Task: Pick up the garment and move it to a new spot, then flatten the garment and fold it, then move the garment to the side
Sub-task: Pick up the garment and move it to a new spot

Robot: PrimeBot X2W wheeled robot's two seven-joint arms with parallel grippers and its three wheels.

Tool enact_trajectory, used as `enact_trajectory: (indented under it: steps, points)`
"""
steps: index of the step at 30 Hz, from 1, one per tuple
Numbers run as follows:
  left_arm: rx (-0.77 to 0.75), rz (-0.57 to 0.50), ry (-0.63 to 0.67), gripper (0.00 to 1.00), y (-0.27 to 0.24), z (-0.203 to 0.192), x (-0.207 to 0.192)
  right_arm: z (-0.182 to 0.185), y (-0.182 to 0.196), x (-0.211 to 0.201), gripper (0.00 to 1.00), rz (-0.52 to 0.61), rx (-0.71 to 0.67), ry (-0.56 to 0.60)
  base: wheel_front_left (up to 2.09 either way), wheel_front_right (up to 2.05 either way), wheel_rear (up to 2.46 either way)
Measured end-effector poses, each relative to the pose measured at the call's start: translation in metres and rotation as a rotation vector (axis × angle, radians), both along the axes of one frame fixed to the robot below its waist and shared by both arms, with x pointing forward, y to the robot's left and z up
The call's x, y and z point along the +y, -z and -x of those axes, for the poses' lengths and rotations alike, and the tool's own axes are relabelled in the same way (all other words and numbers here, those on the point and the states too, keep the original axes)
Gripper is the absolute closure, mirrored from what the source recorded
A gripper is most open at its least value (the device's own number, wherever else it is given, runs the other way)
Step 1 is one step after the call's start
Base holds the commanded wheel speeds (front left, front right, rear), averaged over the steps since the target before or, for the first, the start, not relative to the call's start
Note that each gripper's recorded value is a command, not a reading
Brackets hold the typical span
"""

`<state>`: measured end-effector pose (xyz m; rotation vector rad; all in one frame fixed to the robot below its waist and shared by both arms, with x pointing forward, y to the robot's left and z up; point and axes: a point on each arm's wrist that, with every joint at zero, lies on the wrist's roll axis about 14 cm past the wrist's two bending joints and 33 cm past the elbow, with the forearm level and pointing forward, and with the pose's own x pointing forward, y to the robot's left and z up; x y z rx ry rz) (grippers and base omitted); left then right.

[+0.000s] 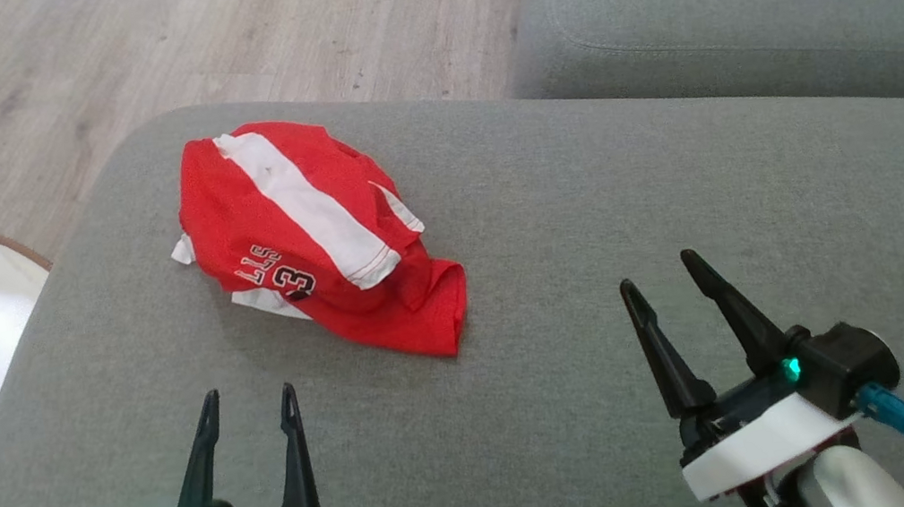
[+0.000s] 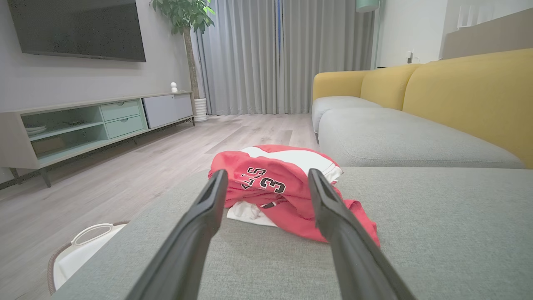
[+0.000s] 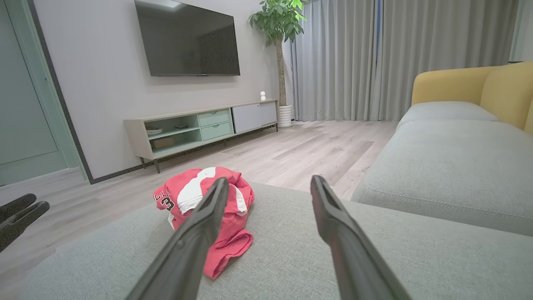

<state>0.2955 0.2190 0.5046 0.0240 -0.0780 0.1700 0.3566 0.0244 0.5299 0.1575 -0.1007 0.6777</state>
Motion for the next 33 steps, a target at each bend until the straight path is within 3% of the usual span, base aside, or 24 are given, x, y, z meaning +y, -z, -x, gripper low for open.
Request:
enact_trajectory:
  steps: [14, 20, 27, 33]
  points:
    - [0.037, -0.021, -0.001, 0.0, 0.008, -0.007, 0.007, -0.005, 0.012, -0.004, 0.0, 0.001, 0.036, 0.012, 0.0, 0.0, 0.0]
    - [0.073, -0.092, 0.11, 0.0, 0.006, -0.064, 0.01, -0.027, 0.028, -0.024, 0.0, 0.01, 0.069, 0.082, 0.0, 0.0, 0.0]
    - [0.216, -0.176, 0.236, 0.0, 0.018, -0.128, 0.004, -0.055, 0.035, -0.038, 0.0, 0.003, 0.078, 0.137, 0.0, 0.0, 0.0]
    - [0.299, -0.161, 0.315, 0.0, 0.033, -0.16, -0.016, -0.063, 0.049, -0.054, 0.0, 0.007, 0.111, 0.182, 0.0, 0.0, 0.0]
